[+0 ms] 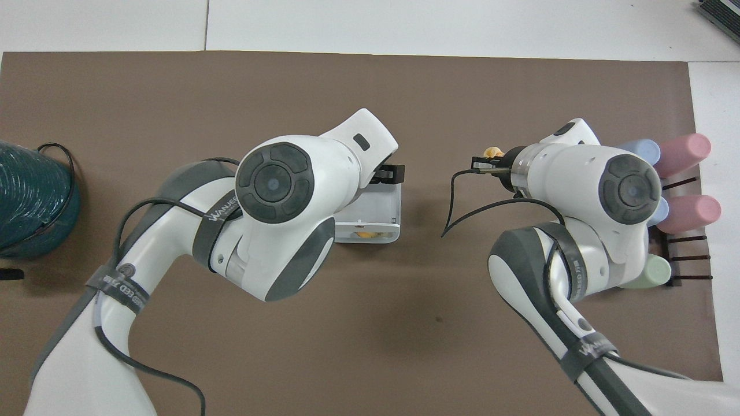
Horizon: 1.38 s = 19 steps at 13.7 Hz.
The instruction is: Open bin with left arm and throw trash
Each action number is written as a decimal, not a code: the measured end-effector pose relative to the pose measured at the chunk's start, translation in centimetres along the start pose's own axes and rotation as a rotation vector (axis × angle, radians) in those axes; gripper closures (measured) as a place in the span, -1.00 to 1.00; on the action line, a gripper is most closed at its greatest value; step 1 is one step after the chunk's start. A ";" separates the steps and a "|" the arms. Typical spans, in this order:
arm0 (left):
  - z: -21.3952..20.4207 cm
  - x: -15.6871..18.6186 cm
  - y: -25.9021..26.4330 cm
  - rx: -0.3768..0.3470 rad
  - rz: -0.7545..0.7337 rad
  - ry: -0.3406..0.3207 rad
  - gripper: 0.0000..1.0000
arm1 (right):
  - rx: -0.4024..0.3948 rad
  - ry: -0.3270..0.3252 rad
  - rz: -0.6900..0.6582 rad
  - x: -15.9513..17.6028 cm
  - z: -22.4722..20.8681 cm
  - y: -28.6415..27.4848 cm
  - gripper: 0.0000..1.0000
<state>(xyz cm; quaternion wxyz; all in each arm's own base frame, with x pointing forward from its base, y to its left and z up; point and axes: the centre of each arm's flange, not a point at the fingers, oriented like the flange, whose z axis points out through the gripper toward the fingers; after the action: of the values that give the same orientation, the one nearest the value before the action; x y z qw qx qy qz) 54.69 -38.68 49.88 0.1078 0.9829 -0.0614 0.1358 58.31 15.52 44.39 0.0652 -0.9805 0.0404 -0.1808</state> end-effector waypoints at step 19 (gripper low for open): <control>-16.6 4.7 -27.8 0.198 0.111 -0.224 -1.00 | 0.078 -0.137 -0.089 -4.3 2.5 -21.1 -0.07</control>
<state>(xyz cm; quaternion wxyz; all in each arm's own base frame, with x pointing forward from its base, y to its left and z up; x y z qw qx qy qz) 59.17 -8.41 61.40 -0.0047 0.9928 -0.1138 0.0364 56.42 37.10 43.56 0.0976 -0.9881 -0.0148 -0.1176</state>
